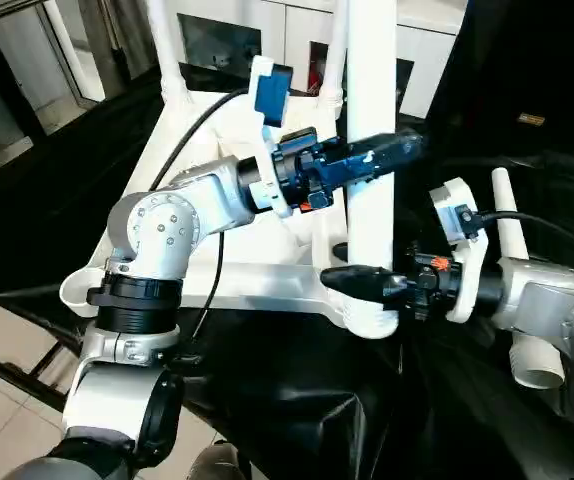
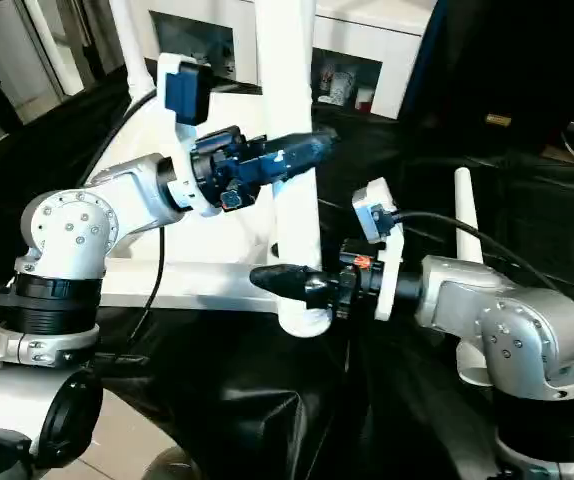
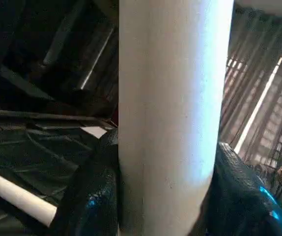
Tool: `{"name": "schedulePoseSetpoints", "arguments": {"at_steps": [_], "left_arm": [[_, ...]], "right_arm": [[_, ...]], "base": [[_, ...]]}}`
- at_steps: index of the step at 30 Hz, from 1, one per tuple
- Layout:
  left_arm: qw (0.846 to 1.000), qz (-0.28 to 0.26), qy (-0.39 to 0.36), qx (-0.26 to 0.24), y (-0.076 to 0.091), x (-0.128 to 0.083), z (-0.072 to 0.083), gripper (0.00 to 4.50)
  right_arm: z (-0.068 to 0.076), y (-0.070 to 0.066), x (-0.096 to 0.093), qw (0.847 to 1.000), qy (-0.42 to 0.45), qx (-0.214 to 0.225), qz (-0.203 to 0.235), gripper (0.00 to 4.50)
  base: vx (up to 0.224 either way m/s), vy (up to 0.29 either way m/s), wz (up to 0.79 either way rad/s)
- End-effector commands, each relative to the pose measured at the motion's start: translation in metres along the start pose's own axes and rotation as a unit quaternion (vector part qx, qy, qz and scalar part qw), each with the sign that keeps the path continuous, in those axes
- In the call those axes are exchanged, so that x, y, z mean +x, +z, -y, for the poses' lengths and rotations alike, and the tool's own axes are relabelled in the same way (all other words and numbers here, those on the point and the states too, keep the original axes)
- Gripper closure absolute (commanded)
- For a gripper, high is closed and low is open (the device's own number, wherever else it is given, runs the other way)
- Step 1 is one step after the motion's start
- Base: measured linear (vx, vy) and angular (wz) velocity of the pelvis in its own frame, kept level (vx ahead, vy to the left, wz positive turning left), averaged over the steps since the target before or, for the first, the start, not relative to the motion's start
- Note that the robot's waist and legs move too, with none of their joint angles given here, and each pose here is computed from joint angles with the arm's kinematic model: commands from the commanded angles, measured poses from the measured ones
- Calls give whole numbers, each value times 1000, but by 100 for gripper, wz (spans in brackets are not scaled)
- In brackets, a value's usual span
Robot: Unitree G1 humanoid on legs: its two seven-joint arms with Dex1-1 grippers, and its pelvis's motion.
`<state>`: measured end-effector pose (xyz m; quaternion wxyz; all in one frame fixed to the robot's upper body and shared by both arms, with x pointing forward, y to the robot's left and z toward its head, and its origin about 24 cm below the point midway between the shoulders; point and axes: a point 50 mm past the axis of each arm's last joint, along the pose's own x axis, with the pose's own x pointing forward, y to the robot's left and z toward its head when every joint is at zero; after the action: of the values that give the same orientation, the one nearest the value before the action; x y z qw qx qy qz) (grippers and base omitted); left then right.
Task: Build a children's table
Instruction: Pick table leg
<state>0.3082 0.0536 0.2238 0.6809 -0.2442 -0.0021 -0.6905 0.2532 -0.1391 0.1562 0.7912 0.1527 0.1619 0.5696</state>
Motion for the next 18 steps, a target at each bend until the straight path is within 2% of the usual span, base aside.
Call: {"name": "schedulePoseSetpoints", "arguments": {"at_steps": [1, 3, 5, 6, 7, 13, 16, 18], "left_arm": [[999, -6, -40, -1, -1, 10, 7, 266], [1000, 5, -23, 1, 1, 10, 4, 266], [1000, 7, -5, 7, 2, 10, 1, 210], [999, 8, 34, 22, 3, 10, -5, 210], [999, 8, 41, 23, 3, 10, -6, 194], [988, -16, 147, 48, -7, 20, -12, 189], [961, 5, 274, 39, -9, 22, -28, 189], [944, 24, 327, 43, -8, 21, -35, 189]], "right_arm": [[10, 0, -4, 998, -54, 3, 9, 197], [11, 1, -3, 998, -66, 0, 18, 212], [13, 3, -1, 996, -82, -4, 30, 227], [17, 6, 2, 992, -114, -15, 46, 227], [18, 7, 3, 992, -119, -17, 48, 236], [25, 10, 14, 978, -193, -53, 64, 250], [25, 11, 20, 973, -211, -59, 70, 254], [25, 11, 22, 971, -219, -62, 73, 254]], "base": [[0, 0, 0], [0, 0, 0], [0, 0, 0], [0, 0, 0], [0, 0, 0], [0, 0, 0], [0, 0, 0], [0, 0, 0]]}}
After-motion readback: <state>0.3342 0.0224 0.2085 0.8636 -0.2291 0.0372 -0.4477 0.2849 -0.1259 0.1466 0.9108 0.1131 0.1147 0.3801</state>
